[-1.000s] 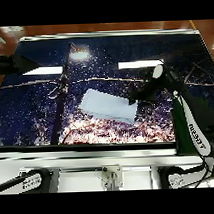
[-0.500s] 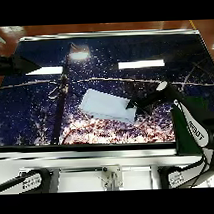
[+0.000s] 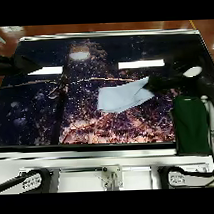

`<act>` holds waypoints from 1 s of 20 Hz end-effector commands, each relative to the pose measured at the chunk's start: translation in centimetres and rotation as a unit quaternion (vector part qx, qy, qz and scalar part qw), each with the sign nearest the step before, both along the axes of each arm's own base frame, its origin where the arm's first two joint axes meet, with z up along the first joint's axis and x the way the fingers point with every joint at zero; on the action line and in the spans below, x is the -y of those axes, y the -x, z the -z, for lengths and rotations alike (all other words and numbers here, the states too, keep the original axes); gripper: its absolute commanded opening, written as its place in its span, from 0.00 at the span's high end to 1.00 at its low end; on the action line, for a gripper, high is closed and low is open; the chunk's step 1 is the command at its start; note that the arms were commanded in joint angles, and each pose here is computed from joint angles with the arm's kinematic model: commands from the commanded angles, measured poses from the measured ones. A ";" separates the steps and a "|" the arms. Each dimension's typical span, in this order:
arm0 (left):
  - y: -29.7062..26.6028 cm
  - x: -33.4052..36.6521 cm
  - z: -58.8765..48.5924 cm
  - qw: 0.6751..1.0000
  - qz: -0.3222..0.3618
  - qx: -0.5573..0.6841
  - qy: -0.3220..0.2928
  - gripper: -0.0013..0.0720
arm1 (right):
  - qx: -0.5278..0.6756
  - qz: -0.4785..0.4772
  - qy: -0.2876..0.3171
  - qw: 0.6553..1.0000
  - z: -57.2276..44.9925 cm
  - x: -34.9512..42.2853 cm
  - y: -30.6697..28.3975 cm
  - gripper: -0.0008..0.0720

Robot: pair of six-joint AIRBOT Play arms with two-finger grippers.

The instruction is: Fold the shirts.

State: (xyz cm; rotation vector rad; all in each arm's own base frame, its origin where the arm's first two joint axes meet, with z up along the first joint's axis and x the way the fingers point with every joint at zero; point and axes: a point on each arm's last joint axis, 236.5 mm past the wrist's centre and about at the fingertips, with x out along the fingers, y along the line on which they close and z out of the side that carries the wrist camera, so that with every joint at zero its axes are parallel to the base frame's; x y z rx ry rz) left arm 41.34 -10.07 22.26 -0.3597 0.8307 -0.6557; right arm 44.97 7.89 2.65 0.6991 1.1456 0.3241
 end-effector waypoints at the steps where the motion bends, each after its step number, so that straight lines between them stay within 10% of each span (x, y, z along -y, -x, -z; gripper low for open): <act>1: 0.1 0.6 0.0 1.000 0.007 0.001 0.000 0.93 | 0.064 0.129 0.030 0.989 -7.6 10.4 0.4 0.90; 10: 0.5 2.0 0.0 1.000 0.024 0.000 0.000 0.93 | 0.051 0.354 0.047 0.933 -11.9 27.4 9.8 0.90; 20: 0.7 2.4 0.0 0.999 0.037 0.010 -0.007 0.93 | -0.004 0.352 0.053 0.934 -13.1 25.2 14.9 0.90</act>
